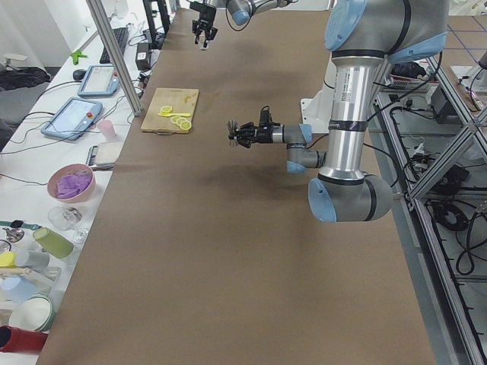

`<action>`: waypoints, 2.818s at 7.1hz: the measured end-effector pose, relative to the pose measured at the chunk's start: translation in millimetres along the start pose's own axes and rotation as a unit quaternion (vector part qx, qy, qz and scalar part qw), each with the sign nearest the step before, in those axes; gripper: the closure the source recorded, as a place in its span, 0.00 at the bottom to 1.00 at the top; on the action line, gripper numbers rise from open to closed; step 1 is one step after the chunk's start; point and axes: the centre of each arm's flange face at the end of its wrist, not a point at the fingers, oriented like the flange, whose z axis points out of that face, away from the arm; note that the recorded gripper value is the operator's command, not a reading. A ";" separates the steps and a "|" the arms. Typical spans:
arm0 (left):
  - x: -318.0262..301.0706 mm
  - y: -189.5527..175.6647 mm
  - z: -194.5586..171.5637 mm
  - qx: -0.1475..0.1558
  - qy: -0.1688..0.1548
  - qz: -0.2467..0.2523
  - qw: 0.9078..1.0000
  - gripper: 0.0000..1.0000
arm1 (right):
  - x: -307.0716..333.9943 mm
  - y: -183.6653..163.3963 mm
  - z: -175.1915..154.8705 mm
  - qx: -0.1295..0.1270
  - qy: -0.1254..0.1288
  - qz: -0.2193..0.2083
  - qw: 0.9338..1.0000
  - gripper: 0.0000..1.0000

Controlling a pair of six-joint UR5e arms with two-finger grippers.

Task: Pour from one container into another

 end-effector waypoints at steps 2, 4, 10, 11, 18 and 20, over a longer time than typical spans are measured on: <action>48.1 -33.8 21.4 0.019 0.003 0.026 0.999 1.00 | -8.2 7.7 -14.6 0.004 0.003 -0.001 1.000 1.00; 85.8 -68.2 51.7 0.023 0.002 0.049 0.999 1.00 | -15.4 -0.6 -16.0 -0.011 0.008 0.011 1.000 1.00; 197.5 -82.9 110.1 -0.004 -0.019 0.157 0.987 1.00 | -78.3 -48.0 0.9 -0.023 -0.018 -0.050 0.998 1.00; 209.5 -79.7 118.7 -0.013 -0.018 0.174 0.985 1.00 | -91.3 -54.2 -5.6 -0.035 -0.022 -0.057 0.998 1.00; 281.6 -87.5 151.5 -0.029 -0.007 0.222 0.975 1.00 | -139.1 -64.4 6.2 -0.082 -0.027 -0.116 0.989 1.00; 296.0 -93.9 150.7 -0.027 -0.004 0.217 0.976 1.00 | -146.1 -64.3 8.9 -0.082 -0.022 -0.122 0.989 1.00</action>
